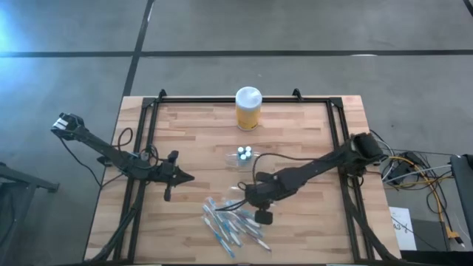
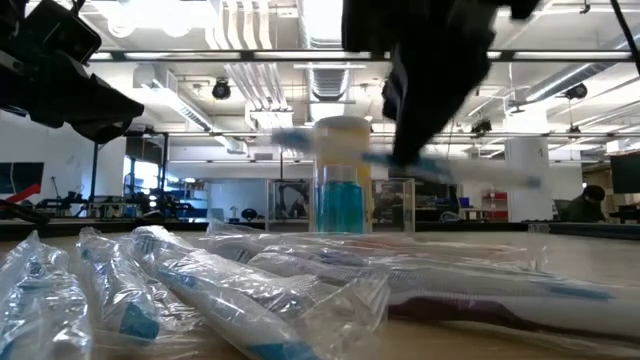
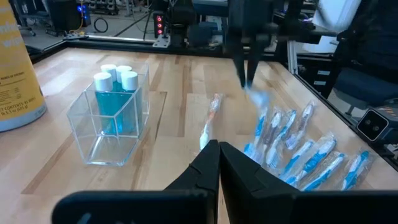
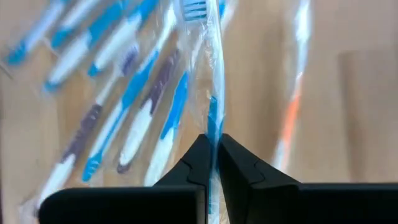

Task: Pick & Place toothbrushing station
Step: Put the blue toothbrush into the transparent organizer

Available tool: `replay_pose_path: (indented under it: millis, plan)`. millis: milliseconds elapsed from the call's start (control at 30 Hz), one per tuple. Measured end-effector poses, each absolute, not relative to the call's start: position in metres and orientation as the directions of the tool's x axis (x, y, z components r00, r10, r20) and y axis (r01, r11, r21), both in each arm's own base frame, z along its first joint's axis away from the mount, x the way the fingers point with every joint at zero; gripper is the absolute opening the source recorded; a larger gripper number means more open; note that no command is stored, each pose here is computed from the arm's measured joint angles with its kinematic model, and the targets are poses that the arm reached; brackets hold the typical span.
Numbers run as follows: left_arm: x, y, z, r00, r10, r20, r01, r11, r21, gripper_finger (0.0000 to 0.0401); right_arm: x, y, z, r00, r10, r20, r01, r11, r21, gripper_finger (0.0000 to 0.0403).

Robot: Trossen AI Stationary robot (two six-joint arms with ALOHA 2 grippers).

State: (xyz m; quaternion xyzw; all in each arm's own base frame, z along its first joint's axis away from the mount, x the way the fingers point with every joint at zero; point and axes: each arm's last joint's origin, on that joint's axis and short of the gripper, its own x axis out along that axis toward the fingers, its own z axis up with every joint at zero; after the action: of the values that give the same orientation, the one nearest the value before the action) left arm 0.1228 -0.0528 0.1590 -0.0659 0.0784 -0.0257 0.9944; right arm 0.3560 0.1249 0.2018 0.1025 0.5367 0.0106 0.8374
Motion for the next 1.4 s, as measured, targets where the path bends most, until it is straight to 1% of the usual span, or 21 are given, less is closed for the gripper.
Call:
replay_pose_path:
  millis: [67,133,233,300,400,500,600,700,867,1100,1400]
  plan:
    - [0.123,-0.053,0.159,0.986,-0.062,-0.152,0.04,0.989,-0.14,0.0014,0.348,0.124,0.221,0.484,0.091,-0.87,0.082,0.985,0.149,0.0014]
    - [0.123,-0.053,0.159,0.986,-0.063,-0.152,0.042,0.989,-0.14,0.0014,0.339,0.122,0.247,0.579,0.029,-0.815,0.08,0.993,0.092,0.0014]
    - [0.123,-0.053,0.159,0.986,-0.067,-0.153,0.044,0.989,-0.144,0.0014,0.319,0.117,0.278,0.717,-0.142,-0.683,0.14,0.988,-0.058,0.0014]
    - [0.123,-0.053,0.159,0.986,-0.069,-0.153,0.047,0.988,-0.147,0.0014,0.306,0.11,0.292,0.791,-0.182,-0.583,0.163,0.983,-0.086,0.0014]
    - [0.123,-0.053,0.159,0.986,-0.072,-0.153,0.049,0.988,-0.147,0.0014,0.29,0.096,0.3,0.909,-0.166,-0.383,0.161,0.986,-0.045,0.0013]
    - [0.123,-0.053,0.159,0.985,-0.073,-0.153,0.05,0.988,-0.147,0.0014,0.277,0.08,0.284,0.963,-0.175,-0.206,0.171,0.985,-0.037,0.0013]
    - [0.123,-0.053,0.159,0.985,-0.073,-0.153,0.051,0.988,-0.147,0.0014,0.268,0.062,0.261,0.982,-0.172,-0.075,0.171,0.985,-0.012,0.0013]
    - [0.123,-0.053,0.159,0.985,-0.073,-0.154,0.051,0.988,-0.143,0.0014,0.261,0.046,0.243,0.977,-0.211,0.033,0.209,0.977,0.038,0.0013]
    - [0.123,-0.053,0.159,0.985,-0.074,-0.154,0.052,0.989,-0.139,0.0014,0.258,0.028,0.212,0.959,-0.263,0.106,0.261,0.965,0.033,0.0013]
    - [0.123,-0.053,0.159,0.985,-0.074,-0.156,0.052,0.989,-0.14,0.0014,0.267,0.017,0.175,0.904,-0.402,0.142,0.396,0.915,0.073,0.0013]
    - [0.123,-0.053,0.158,0.984,-0.081,-0.158,0.058,0.988,-0.144,0.0014,0.275,0.014,0.135,0.836,-0.544,0.07,0.539,0.839,0.076,0.0013]
